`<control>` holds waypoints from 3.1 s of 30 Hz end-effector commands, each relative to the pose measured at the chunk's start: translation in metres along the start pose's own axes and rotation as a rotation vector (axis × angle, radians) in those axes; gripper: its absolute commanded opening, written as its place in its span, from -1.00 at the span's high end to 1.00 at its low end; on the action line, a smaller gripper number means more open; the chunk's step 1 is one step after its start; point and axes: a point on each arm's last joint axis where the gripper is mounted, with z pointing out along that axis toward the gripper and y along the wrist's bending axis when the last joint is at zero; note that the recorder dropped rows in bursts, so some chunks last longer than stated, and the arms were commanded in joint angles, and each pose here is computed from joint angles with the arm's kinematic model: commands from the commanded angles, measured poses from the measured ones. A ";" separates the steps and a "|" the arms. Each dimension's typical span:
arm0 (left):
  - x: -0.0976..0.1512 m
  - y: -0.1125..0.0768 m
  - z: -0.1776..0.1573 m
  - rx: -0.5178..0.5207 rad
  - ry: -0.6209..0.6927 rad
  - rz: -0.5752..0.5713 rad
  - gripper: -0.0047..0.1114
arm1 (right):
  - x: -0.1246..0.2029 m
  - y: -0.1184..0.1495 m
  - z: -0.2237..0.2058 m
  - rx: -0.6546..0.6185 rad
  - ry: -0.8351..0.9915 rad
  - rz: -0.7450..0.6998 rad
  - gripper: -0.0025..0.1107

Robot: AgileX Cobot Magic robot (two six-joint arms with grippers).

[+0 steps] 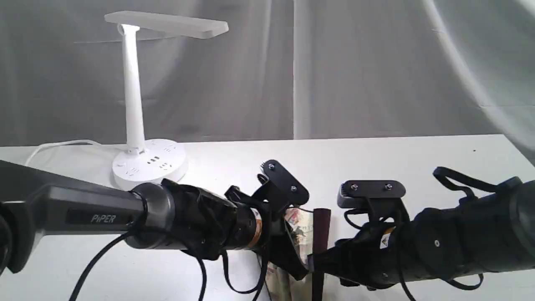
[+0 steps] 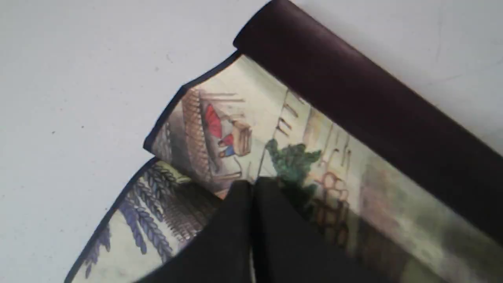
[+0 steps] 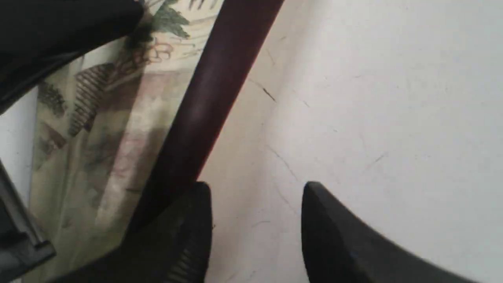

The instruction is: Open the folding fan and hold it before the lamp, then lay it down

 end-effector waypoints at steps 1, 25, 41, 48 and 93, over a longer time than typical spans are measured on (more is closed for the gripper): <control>0.010 -0.006 0.008 0.014 0.031 -0.011 0.92 | -0.003 -0.002 -0.001 0.002 -0.003 0.014 0.24; 0.010 -0.006 0.008 0.013 0.031 -0.040 0.92 | -0.028 -0.036 -0.001 0.051 -0.213 0.131 0.24; 0.010 -0.006 0.008 0.013 0.031 -0.037 0.92 | 0.012 -0.084 -0.037 0.090 -0.862 0.163 0.96; 0.011 -0.006 0.008 0.014 0.033 -0.038 0.92 | 0.021 -0.084 -0.015 -0.126 -0.822 0.573 0.96; -0.019 0.006 -0.021 -0.029 -0.053 -0.086 0.92 | -0.023 -0.041 0.054 -0.520 0.164 0.500 0.01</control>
